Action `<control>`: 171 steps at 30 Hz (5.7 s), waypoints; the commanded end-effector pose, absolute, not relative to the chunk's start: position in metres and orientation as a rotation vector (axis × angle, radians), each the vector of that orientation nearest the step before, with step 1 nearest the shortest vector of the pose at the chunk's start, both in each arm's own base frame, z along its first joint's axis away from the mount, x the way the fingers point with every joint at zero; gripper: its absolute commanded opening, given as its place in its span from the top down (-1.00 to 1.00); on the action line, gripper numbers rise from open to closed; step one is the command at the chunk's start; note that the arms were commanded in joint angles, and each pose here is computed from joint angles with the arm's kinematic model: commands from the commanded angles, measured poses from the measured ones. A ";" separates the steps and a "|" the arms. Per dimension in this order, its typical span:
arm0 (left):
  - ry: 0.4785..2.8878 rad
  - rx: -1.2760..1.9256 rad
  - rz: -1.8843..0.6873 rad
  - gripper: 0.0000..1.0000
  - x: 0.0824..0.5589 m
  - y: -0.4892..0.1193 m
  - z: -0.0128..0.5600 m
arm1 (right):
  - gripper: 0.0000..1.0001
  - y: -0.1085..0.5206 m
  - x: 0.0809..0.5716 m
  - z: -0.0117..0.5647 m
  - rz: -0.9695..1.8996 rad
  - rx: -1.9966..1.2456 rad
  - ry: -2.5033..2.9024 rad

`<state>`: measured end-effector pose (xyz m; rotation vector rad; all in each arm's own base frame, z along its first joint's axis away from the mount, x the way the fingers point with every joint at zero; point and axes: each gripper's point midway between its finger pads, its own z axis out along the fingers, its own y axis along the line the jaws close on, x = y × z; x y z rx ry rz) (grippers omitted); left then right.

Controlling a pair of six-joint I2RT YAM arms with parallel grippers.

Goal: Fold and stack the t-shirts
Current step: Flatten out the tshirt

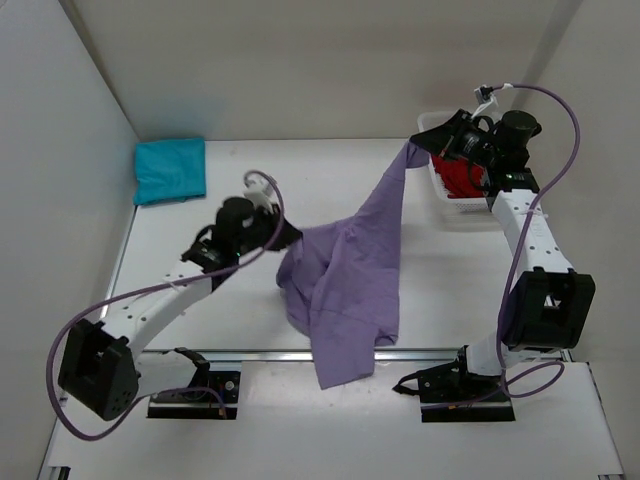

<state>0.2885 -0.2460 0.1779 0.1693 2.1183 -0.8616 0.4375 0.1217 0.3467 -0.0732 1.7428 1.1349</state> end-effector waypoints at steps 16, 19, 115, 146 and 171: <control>1.527 -0.064 -0.849 1.00 0.319 -0.104 0.474 | 1.00 0.081 0.339 0.463 0.894 -0.172 1.448; 1.498 -0.047 -0.808 1.00 0.305 -0.103 0.496 | 1.00 0.087 0.361 0.435 0.912 -0.133 1.547; 1.992 -0.744 -0.480 1.00 0.334 -0.079 0.106 | 0.24 0.140 0.140 0.044 0.587 0.178 2.599; 1.954 -0.556 -0.700 1.00 0.319 -0.113 0.148 | 1.00 0.146 0.193 0.049 0.517 0.288 2.501; 1.368 -0.352 -0.531 1.00 0.303 -0.007 0.572 | 0.99 0.104 0.182 0.657 0.177 0.073 1.219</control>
